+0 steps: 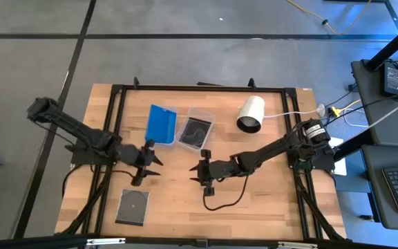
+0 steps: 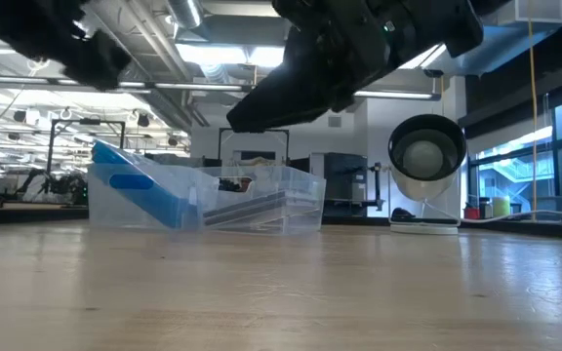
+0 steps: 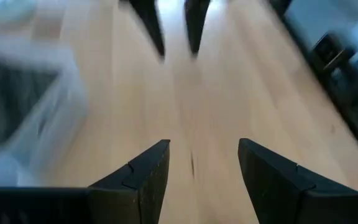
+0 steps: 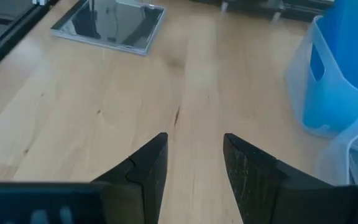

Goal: Pick & place jewel cases by type
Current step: Put the black cd case into the right transparent bin

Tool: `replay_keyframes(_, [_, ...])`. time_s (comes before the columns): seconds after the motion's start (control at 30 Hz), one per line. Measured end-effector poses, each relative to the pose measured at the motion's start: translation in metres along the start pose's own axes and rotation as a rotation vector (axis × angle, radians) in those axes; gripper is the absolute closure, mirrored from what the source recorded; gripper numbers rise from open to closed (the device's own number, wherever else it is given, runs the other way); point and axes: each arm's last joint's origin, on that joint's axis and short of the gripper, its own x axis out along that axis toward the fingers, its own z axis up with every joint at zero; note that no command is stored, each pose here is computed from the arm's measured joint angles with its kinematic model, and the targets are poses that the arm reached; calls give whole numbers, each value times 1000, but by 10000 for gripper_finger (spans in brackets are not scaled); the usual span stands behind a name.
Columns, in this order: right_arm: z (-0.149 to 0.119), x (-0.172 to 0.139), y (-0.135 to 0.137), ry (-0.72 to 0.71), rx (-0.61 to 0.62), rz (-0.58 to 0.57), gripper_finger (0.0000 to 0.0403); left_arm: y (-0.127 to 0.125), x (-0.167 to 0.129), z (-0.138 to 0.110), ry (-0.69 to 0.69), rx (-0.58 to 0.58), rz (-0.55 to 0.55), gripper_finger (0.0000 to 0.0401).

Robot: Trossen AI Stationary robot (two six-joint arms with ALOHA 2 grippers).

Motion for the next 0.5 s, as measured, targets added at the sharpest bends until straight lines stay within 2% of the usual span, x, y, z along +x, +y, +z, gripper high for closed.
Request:
replay_keyframes(0.07, [0, 1, -3, 3, -21, -6, 244, -13, -3, 4, 96, -51, 25, 213])
replay_keyframes(0.27, [-6, 3, -17, 68, -40, -37, 244, -60, 2, 8, 325, -208, 12, 218])
replay_keyframes(0.5, [-9, 5, -27, 93, -31, -58, 244, -104, 23, -19, 687, -388, 62, 246])
